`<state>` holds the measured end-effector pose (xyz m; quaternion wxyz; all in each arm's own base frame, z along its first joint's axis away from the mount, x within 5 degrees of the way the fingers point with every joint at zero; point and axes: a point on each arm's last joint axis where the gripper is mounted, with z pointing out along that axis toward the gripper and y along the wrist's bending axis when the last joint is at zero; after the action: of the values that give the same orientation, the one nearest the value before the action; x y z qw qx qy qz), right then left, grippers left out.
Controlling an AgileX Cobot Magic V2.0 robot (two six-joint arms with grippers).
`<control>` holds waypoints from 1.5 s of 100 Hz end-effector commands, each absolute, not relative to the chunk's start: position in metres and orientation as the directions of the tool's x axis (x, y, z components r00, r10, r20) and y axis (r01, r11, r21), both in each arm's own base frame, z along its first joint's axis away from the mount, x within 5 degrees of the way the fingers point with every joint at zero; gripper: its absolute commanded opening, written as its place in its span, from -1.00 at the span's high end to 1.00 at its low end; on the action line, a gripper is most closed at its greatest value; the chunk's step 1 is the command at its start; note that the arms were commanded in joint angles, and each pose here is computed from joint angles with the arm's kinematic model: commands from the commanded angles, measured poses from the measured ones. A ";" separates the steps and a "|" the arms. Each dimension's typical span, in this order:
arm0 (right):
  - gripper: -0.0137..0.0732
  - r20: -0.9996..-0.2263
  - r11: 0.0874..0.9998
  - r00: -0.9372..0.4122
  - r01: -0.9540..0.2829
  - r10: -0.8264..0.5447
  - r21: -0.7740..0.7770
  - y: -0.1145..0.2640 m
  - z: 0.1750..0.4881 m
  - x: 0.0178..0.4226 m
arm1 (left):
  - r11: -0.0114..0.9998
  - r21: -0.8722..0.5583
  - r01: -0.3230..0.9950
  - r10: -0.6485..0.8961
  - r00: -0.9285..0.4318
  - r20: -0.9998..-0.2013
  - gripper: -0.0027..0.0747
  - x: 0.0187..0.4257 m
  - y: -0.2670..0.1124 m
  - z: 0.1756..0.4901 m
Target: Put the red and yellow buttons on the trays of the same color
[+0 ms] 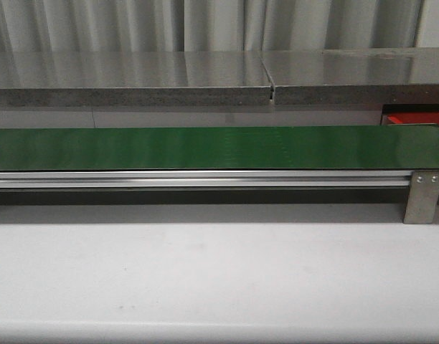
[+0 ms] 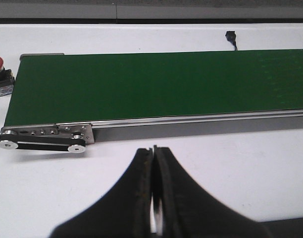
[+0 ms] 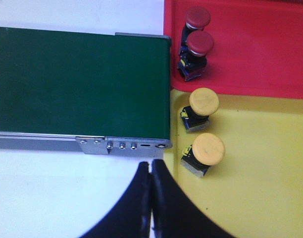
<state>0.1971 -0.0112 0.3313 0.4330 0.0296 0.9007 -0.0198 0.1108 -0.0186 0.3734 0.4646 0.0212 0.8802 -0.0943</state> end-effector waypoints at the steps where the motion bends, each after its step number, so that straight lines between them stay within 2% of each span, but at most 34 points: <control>1: 0.84 -0.858 0.998 -0.513 0.065 0.011 -0.026 -0.011 0.351 0.185 | 0.978 -0.158 0.136 -0.072 -0.489 -0.870 0.98 0.113 -0.020 0.387; 25: 0.84 -0.894 0.997 -0.448 0.067 0.008 -0.024 -0.010 0.362 0.162 | 0.978 -0.158 0.136 -0.072 -0.489 -0.870 0.98 0.113 -0.020 0.387; 46: 0.84 -0.870 0.997 -0.493 0.068 0.005 -0.033 -0.010 0.357 0.160 | 0.978 -0.158 0.136 -0.072 -0.489 -0.870 0.98 0.113 -0.020 0.387; 103: 0.84 -0.869 0.997 -0.494 0.068 0.005 -0.033 -0.010 0.357 0.160 | 0.984 -0.128 0.125 -0.055 -0.470 -0.881 0.98 0.116 -0.017 0.388; 135: 0.84 -0.869 0.997 -0.494 0.068 0.005 -0.033 -0.010 0.357 0.160 | 0.992 -0.124 -0.028 -0.121 -0.509 -0.852 0.98 0.154 0.000 0.383; 150: 0.84 -0.869 0.997 -0.494 0.068 0.005 -0.033 -0.010 0.357 0.160 | 0.980 -0.164 -0.114 -0.199 -0.501 -0.842 0.98 0.178 0.015 0.383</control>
<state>0.1592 -0.0099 0.3437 0.4637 0.0298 0.8852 -0.0225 0.1651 0.0076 0.3657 0.4428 -0.0626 0.8937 -0.0376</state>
